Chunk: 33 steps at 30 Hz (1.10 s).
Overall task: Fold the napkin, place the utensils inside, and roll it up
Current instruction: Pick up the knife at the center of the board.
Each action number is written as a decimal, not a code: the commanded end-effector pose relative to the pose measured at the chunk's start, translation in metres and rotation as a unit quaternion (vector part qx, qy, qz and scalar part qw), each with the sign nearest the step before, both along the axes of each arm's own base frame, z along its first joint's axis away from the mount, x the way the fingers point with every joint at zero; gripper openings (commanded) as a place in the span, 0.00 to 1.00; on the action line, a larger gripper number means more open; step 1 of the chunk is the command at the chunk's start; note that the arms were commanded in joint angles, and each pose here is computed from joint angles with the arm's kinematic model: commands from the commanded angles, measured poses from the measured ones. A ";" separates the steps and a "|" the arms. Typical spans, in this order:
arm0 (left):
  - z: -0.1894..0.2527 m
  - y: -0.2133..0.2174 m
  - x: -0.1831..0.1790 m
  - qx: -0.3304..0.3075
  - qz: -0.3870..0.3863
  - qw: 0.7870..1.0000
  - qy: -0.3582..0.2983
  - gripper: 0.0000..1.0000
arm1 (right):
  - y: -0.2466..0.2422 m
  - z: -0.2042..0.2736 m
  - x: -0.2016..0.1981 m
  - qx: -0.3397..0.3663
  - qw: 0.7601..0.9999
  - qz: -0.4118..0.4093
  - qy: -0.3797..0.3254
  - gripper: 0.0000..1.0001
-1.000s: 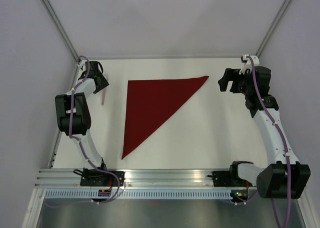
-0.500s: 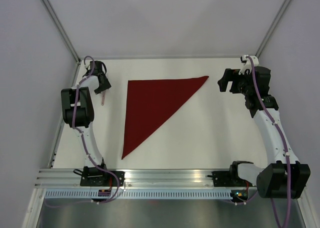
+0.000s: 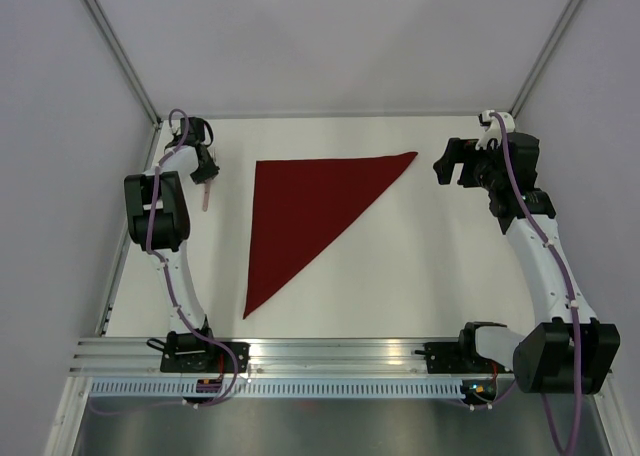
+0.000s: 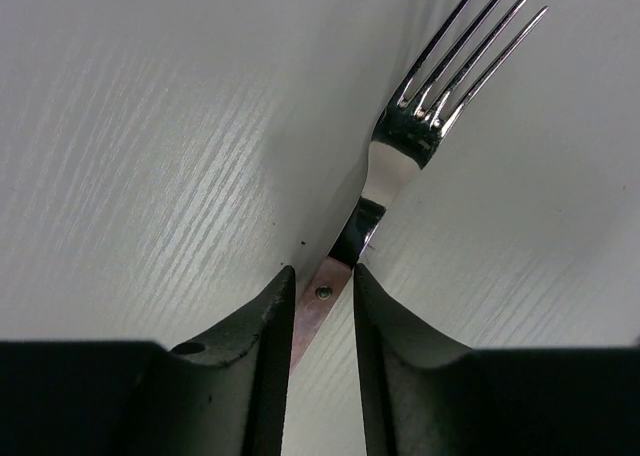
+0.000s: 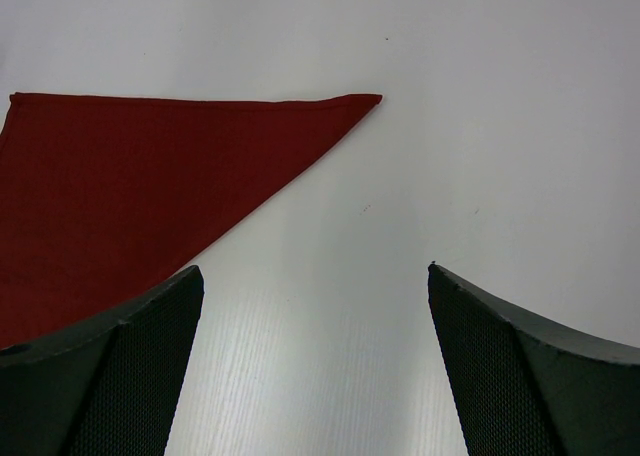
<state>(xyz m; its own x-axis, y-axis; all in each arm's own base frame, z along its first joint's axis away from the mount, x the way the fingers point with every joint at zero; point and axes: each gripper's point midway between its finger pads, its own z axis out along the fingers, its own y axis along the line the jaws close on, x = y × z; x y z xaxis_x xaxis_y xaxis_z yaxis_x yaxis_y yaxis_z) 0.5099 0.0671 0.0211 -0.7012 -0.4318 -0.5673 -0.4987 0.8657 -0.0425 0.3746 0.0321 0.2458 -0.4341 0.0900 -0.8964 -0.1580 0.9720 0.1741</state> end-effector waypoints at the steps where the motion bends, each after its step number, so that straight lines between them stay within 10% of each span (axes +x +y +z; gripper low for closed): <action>1: -0.011 -0.003 -0.011 -0.013 0.000 0.999 0.034 0.33 | 0.004 -0.001 0.002 0.006 1.000 0.005 0.001 0.98; 15: -0.015 -0.011 -0.026 -0.034 0.003 0.998 0.051 0.02 | 0.004 -0.005 0.003 0.007 1.000 0.003 0.006 0.98; 33: 0.093 -0.035 -0.020 -0.046 -0.099 0.992 -0.056 0.02 | -0.001 -0.010 0.006 0.000 1.000 -0.005 0.012 0.98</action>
